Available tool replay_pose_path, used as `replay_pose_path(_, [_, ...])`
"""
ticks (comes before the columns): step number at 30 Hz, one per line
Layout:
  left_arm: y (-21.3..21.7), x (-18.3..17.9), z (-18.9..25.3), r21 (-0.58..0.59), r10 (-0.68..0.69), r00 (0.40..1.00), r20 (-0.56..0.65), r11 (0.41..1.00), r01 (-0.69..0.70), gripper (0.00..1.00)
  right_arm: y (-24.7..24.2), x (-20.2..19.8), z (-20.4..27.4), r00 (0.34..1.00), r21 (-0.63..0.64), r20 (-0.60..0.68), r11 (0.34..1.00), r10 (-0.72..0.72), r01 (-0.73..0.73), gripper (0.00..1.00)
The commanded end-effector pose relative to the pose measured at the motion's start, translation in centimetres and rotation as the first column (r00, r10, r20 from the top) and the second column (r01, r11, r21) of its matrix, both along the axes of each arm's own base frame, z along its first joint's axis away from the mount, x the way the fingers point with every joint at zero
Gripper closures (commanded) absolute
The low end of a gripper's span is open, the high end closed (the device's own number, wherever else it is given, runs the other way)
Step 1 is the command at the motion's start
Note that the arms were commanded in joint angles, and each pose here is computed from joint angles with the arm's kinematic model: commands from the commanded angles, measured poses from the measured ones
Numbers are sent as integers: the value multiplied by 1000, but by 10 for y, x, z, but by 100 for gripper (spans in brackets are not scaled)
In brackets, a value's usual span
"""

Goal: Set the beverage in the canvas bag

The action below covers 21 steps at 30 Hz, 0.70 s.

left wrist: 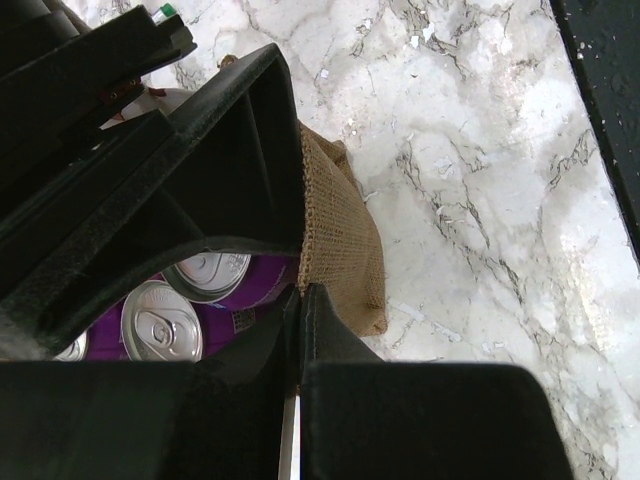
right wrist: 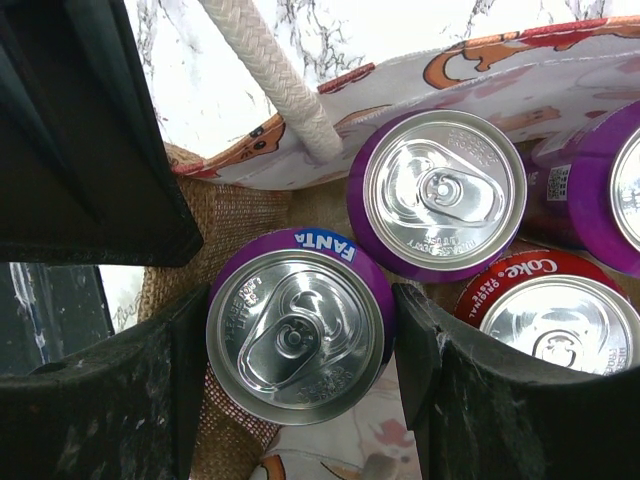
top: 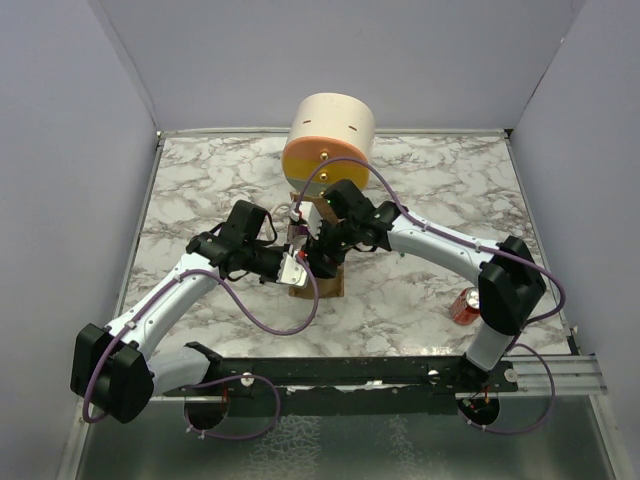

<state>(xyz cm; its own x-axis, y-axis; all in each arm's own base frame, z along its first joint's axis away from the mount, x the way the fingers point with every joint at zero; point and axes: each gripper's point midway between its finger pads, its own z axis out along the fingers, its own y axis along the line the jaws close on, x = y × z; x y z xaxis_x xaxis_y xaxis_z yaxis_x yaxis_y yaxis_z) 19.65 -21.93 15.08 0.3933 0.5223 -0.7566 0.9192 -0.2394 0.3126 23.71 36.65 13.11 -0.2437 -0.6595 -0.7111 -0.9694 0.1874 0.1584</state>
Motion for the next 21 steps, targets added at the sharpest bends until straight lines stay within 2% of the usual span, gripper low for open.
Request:
replay_pose_path(1, [9, -27, -25, 54, -25, 993, -118, 998, 32, 100, 27, -17, 19, 997, 119, -33, 990, 75, -71, 92])
replay_pose_path(21, [11, -32, -27, 57, -36, 993, -113, 997, 43, 100, 35, -21, 7, 996, 126, -56, 990, 67, -59, 91])
